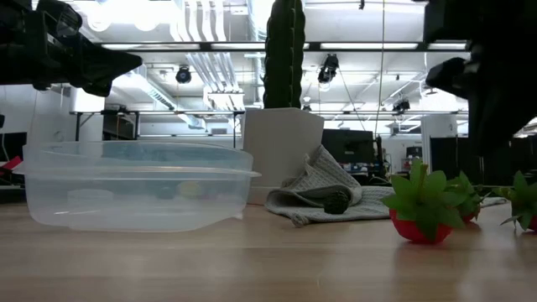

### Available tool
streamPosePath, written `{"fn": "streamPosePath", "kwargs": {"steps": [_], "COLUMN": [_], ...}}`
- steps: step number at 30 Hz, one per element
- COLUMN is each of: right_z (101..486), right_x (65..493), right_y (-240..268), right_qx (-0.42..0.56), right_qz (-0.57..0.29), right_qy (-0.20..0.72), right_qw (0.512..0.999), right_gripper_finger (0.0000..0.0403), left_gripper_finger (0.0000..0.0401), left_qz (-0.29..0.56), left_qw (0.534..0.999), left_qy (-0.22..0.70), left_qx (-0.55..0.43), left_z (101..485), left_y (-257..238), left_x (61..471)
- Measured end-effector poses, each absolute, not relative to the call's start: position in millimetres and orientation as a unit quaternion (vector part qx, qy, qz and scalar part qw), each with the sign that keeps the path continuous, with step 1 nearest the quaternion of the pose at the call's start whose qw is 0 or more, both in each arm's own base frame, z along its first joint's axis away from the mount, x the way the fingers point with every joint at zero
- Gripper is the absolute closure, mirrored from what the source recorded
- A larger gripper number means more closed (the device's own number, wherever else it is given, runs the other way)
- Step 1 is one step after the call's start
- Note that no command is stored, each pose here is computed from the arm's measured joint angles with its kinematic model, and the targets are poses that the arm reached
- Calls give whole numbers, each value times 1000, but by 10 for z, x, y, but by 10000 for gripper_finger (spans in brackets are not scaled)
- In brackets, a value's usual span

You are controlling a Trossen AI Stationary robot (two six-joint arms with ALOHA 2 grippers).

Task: Pick and placing Produce into tupperware
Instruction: Put the strawberry into the transparent plastic container

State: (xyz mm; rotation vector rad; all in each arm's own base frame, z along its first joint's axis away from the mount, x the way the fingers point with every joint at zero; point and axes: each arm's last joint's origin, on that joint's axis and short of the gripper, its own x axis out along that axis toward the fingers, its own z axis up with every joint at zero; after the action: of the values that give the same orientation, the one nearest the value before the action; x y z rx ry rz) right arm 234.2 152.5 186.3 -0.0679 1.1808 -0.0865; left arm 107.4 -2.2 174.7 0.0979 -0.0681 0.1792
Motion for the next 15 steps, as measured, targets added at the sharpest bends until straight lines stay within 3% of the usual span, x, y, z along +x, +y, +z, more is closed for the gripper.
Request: {"fn": "streamPosePath", "kwargs": {"steps": [6, 11, 15], "right_z": [2044, 1962, 1860], "right_x": [2420, 2359, 2322], "right_y": [1660, 1830, 1906], "right_qx": [-36, -132, -214], "right_qz": [-2, 53, 39], "right_qy": [536, 529, 505], "right_qw": [843, 837, 835], "right_gripper_finger": [310, 255, 244], "left_gripper_finger": [401, 401, 401], "left_qz": [90, 90, 89], "left_qw": [994, 994, 994], "left_qy": [-34, -34, -34], "left_qx": [49, 49, 49], "left_z": [1746, 1746, 1747], "left_y": [-21, -22, -22], "left_x": [1074, 1074, 1073]}}
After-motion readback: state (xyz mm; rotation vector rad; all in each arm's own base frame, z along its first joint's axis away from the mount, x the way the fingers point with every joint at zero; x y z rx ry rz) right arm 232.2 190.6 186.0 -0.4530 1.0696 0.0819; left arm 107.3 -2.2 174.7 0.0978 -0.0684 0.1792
